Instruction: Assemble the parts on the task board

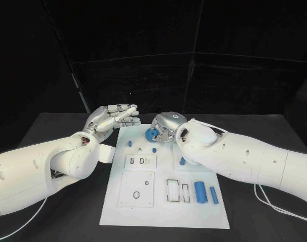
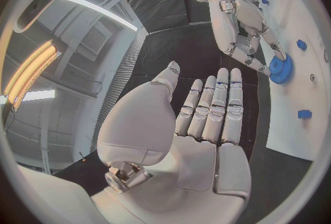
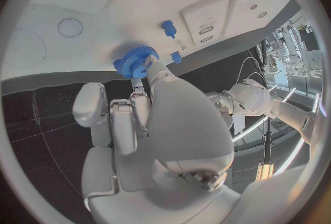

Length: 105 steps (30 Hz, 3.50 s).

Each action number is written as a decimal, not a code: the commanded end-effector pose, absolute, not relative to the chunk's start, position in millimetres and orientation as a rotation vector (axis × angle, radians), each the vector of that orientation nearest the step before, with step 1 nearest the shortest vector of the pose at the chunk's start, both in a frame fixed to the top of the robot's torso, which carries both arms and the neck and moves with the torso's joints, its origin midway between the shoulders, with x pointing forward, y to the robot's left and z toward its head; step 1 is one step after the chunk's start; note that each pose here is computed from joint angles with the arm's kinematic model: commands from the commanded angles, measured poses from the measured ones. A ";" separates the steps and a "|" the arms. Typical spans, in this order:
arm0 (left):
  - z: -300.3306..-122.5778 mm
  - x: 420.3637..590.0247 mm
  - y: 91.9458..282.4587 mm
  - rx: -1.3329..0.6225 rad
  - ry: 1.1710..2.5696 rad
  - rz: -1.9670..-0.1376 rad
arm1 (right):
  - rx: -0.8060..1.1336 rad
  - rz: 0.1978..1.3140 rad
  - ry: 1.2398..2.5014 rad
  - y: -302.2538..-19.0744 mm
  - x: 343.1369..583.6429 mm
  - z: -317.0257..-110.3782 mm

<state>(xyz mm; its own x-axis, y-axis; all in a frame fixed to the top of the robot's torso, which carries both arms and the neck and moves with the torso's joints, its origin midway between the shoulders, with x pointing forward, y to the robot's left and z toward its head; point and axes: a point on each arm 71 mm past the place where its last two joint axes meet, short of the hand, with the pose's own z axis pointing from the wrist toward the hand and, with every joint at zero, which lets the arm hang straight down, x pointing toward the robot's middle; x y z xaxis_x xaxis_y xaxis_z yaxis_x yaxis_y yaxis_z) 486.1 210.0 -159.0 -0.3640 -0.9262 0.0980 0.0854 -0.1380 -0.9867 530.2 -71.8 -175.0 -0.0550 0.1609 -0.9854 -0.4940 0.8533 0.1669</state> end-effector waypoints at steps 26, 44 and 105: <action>-157.9 486.1 208.1 -1.010 1.339 -1.635 | -0.275 0.533 1.588 -65.9 534.1 -179.3; -158.7 486.9 207.9 -1.015 1.348 -1.629 | -0.257 0.525 1.670 -66.5 537.5 -185.9; -163.5 496.5 220.7 -1.028 1.345 -1.596 | 0.182 0.763 1.644 -297.2 530.1 -201.5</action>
<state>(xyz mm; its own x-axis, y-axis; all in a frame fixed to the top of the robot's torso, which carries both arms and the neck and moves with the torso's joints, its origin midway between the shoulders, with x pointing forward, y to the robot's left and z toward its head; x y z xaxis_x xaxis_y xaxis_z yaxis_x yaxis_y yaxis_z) 496.7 222.4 -164.4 -0.3402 -0.9363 0.0874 0.0696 -0.1178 -0.9906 531.0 -299.8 -199.4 -0.1992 0.5218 -0.8295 -0.2839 0.7794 0.5585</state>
